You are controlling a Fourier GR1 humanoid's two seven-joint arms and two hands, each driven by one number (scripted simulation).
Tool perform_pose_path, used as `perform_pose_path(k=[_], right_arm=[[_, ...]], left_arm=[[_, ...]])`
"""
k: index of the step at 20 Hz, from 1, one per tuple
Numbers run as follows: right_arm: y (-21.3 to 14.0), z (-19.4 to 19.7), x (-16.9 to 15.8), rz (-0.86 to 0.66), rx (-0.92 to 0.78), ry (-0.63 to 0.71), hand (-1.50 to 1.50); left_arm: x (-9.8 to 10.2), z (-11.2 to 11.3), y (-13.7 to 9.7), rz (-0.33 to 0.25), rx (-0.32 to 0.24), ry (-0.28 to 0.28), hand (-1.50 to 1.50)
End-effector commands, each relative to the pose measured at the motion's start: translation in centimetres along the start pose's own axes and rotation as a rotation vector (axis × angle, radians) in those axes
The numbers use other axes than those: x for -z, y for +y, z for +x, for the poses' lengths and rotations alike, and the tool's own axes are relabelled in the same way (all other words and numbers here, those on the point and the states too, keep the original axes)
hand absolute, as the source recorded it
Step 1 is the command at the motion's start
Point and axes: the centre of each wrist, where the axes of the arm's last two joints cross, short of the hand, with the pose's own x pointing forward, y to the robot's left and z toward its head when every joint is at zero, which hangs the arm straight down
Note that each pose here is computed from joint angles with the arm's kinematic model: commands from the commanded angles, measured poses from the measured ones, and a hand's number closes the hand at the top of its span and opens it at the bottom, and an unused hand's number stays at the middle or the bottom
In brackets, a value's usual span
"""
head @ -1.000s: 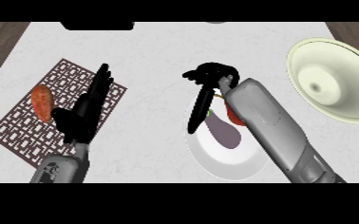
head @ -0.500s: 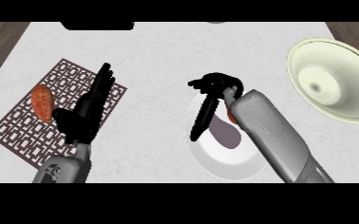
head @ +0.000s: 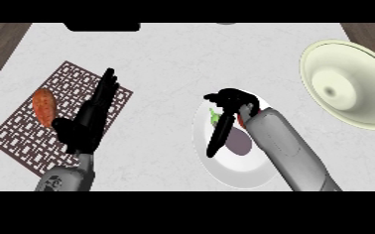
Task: Pick the eggplant from the plate and place it in the bowl
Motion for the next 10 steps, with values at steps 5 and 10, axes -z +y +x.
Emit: perform_pose_path(k=[5,10], right_arm=[[-1.0,-1.8,0.0,-0.03,-0.18,0.168,-1.5],[0.4,-4.2,2.4,0.03,-0.156,0.174,-1.5]], left_arm=[[-0.1,-0.2,0.2,0.012,0.026,-0.004,0.0],[0.4,0.1,0.7,-0.01,-0.005,0.013,0.0]])
